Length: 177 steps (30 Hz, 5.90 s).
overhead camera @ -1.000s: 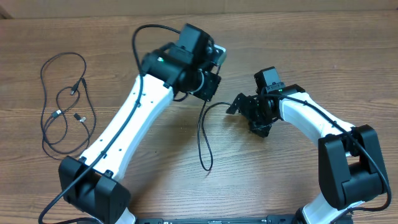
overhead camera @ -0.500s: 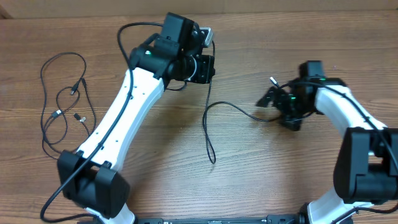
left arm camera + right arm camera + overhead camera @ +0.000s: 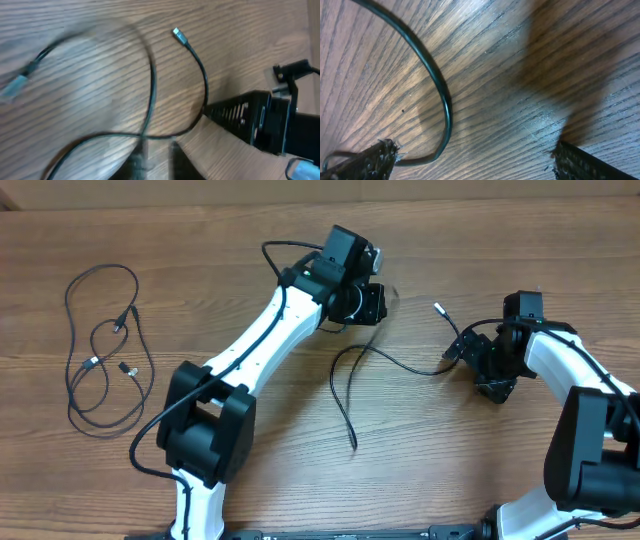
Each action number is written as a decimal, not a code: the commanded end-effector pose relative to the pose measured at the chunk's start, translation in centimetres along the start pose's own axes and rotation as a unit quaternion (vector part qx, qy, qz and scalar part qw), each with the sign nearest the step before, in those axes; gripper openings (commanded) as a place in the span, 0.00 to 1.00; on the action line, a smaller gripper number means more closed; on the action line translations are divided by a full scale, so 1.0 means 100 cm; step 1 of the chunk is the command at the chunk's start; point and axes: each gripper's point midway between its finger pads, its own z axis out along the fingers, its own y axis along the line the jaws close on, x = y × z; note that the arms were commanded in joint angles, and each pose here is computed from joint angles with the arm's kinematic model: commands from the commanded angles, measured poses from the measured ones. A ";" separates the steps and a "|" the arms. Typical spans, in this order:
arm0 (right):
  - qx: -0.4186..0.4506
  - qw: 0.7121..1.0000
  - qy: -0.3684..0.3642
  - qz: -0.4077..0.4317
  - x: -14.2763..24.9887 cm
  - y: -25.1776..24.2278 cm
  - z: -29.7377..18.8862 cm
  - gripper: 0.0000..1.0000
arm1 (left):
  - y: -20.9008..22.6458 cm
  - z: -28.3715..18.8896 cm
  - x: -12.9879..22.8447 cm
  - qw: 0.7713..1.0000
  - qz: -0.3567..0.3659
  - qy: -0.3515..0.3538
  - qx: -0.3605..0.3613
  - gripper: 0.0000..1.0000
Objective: Untangle cables
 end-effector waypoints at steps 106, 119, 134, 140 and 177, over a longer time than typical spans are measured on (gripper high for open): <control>0.007 0.972 -0.223 -0.075 0.064 0.158 0.013 0.04 | 0.196 -0.131 -0.007 0.961 -0.255 -0.009 -0.105 1.00; 0.025 0.976 -0.206 -0.063 0.071 0.141 0.023 0.10 | 0.196 -0.131 -0.007 0.961 -0.255 -0.009 -0.105 0.99; 0.025 0.976 -0.206 -0.067 0.071 0.141 0.023 0.66 | 0.196 -0.132 -0.007 0.961 -0.254 -0.009 -0.105 0.99; 0.008 0.978 -0.165 -0.128 0.079 0.151 0.025 0.86 | 0.196 -0.131 -0.007 0.961 -0.255 -0.009 -0.105 1.00; 0.090 0.971 -0.124 0.186 -0.095 -0.105 -0.081 1.00 | 0.093 -0.050 0.065 0.974 -0.144 0.124 -0.121 0.76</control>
